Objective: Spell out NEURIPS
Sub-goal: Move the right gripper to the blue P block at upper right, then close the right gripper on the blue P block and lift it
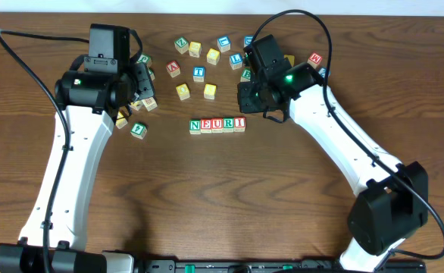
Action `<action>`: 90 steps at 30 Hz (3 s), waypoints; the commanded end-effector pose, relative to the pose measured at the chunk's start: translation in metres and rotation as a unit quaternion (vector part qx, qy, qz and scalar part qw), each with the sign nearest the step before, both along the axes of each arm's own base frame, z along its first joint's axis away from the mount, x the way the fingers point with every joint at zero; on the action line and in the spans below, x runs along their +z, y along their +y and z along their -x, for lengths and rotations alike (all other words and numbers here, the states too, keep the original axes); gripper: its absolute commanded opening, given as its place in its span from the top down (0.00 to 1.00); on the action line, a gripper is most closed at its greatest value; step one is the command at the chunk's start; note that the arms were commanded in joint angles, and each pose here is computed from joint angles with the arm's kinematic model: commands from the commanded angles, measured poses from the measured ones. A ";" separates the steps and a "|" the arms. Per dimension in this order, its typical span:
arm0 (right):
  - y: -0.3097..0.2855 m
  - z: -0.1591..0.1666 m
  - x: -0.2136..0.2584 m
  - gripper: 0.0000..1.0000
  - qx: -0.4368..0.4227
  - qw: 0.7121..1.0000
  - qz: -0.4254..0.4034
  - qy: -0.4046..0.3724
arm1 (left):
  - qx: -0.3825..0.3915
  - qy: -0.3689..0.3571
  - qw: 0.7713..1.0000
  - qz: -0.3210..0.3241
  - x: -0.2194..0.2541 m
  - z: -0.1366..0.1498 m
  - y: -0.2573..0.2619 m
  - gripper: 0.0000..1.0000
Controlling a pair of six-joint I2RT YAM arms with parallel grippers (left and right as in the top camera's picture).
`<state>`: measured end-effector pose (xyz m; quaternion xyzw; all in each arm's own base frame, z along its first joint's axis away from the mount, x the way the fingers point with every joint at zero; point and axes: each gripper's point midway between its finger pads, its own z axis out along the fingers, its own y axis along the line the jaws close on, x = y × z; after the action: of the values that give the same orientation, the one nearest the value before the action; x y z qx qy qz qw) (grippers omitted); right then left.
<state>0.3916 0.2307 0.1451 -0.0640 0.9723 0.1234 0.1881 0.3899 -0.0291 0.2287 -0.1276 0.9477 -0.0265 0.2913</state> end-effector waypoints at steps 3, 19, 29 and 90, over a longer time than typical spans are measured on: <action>0.004 -0.001 -0.016 0.70 -0.003 1.000 0.004 0.017 | -0.002 -0.009 1.000 -0.001 0.007 0.001 0.002 0.45; 0.006 -0.079 0.020 0.58 -0.001 1.000 0.014 -0.015 | -0.002 -0.012 1.000 -0.001 0.008 -0.001 0.002 0.45; -0.036 -0.104 0.010 0.58 -0.061 0.997 0.049 -0.020 | -0.002 -0.012 1.000 -0.001 0.008 -0.001 0.002 0.45; -0.126 -0.140 -0.137 0.68 -0.113 0.983 0.127 0.063 | -0.002 -0.011 1.000 -0.001 0.007 -0.001 0.002 0.45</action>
<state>0.5375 0.1107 0.0266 0.0306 0.9887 -0.0061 0.1469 0.3916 -0.0298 0.2298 -0.1272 0.9466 -0.0288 0.2949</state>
